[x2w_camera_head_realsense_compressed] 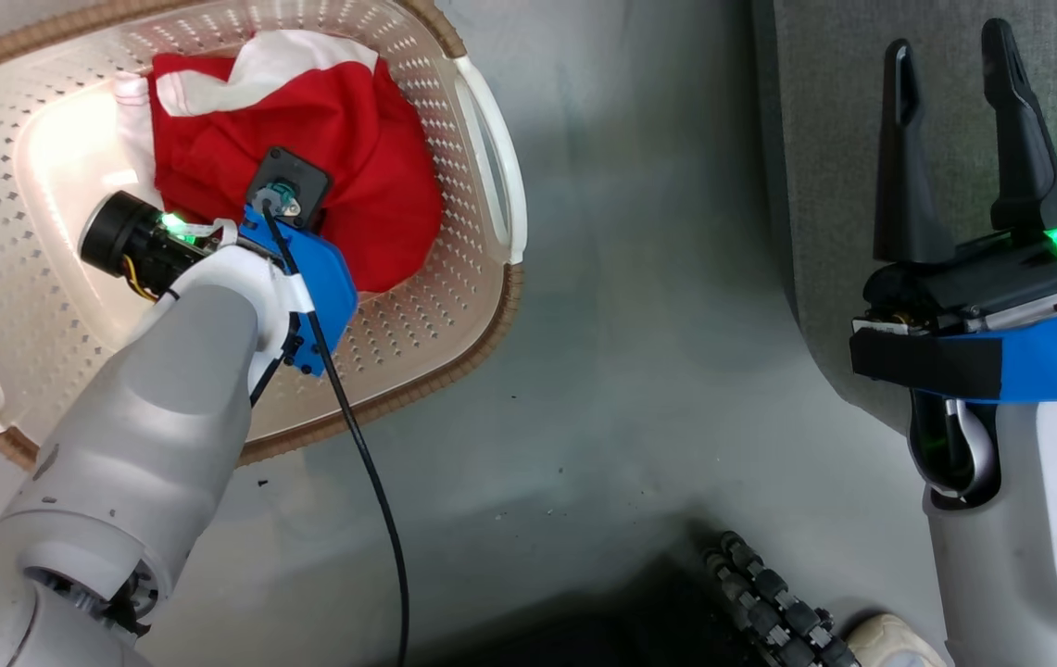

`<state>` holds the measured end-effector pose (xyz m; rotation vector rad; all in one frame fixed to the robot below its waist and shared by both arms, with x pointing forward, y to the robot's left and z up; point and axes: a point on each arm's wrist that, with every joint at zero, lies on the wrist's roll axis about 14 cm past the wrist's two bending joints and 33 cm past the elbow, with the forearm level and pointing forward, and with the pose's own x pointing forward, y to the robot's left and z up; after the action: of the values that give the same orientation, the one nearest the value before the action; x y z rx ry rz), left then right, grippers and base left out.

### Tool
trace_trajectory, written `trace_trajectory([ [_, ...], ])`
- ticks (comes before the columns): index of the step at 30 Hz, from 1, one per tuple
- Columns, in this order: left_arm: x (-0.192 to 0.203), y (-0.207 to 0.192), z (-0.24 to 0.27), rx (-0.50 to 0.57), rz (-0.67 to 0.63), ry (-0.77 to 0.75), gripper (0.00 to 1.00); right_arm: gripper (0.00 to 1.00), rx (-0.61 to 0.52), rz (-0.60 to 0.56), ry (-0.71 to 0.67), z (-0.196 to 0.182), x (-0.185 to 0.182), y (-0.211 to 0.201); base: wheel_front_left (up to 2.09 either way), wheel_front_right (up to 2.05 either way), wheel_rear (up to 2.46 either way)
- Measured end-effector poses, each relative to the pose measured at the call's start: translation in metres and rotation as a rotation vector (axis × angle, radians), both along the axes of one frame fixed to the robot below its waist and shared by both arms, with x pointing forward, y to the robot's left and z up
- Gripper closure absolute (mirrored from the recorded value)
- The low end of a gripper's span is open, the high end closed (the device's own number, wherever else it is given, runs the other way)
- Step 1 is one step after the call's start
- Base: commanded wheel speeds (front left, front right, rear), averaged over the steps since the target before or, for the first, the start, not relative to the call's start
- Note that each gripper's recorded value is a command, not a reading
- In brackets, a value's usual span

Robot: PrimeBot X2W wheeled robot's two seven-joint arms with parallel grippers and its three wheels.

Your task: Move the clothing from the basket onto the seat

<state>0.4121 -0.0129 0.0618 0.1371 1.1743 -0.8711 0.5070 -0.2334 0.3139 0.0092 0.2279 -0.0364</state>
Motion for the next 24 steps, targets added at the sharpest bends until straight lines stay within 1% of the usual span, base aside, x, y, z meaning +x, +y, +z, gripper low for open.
trace_trajectory([
  [6,0.015,-0.003,0.020,-0.041,0.040,-0.058,1.00,0.00,-0.001,0.011,-0.031,0.012,0.006,0.004,0.00,0.00,0.00],
  [12,0.035,-0.009,0.056,-0.124,0.136,-0.147,1.00,0.00,0.003,0.024,-0.071,0.031,0.011,0.010,0.00,0.00,0.00],
  [16,0.054,-0.007,0.086,-0.165,0.187,-0.225,1.00,0.00,0.002,0.033,-0.104,0.047,0.014,0.015,0.00,0.00,0.00],
  [19,0.061,-0.002,0.106,-0.178,0.208,-0.269,1.00,0.00,0.007,0.043,-0.133,0.061,0.015,0.020,0.00,0.00,0.00],
  [20,0.067,0.001,0.122,-0.190,0.222,-0.301,1.00,0.00,0.010,0.047,-0.151,0.070,0.016,0.023,0.00,0.00,0.00],
  [24,0.084,0.005,0.160,-0.237,0.273,-0.376,1.00,0.00,0.018,0.060,-0.170,0.084,0.012,0.030,0.00,0.00,0.00],
])
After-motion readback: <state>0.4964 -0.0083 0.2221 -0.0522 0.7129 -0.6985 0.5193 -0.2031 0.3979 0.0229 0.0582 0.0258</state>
